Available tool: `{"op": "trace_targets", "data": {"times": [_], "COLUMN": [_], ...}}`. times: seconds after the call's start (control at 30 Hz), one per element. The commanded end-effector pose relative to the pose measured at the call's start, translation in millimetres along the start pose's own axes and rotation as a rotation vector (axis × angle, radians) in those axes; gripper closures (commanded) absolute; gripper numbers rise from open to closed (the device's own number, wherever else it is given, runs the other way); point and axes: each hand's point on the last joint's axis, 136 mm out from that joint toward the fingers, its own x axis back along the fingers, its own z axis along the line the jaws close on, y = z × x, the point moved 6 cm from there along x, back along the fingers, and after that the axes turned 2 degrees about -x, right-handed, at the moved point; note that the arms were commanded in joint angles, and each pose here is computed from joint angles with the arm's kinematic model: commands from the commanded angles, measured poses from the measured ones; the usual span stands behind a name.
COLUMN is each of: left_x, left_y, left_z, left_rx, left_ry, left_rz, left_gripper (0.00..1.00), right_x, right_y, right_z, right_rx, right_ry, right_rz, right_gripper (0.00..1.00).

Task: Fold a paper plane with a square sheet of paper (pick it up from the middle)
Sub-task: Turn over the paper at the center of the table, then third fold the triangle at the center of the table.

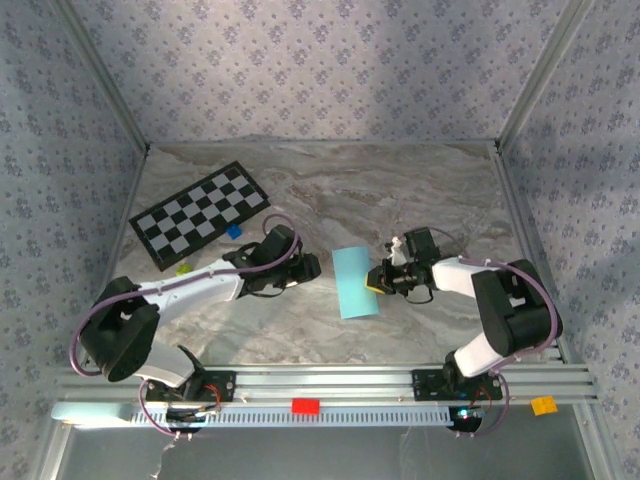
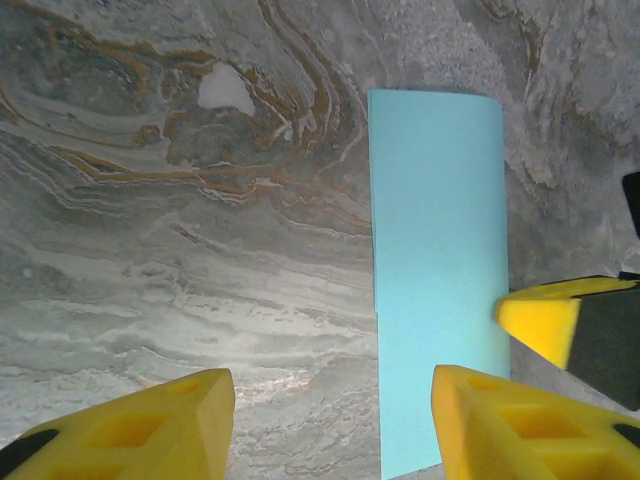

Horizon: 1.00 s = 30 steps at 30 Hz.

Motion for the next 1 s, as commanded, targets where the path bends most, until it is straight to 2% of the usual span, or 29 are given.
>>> {"op": "trace_targets", "data": {"times": [0.0, 0.27, 0.6, 0.97], "left_x": [-1, -25, -55, -80], "left_y": [9, 3, -1, -12], "left_z": [-18, -26, -35, -31], "left_rx": [-0.005, 0.025, 0.058, 0.083], "left_ry": [-0.071, -0.136, -0.187, -0.142], "left_rz": [0.002, 0.080, 0.157, 0.222], "left_gripper": [0.46, 0.48, 0.57, 0.62], "right_x": [-6, -18, -14, -17], "right_y": [-7, -13, -14, -17], "right_z": [-16, -30, -31, -37], "right_rx": [-0.058, -0.156, -0.150, -0.163], "right_ry": [-0.017, -0.020, -0.053, -0.070], "right_rz": [0.021, 0.025, 0.016, 0.034], "right_gripper": [0.91, 0.92, 0.92, 0.92]}}
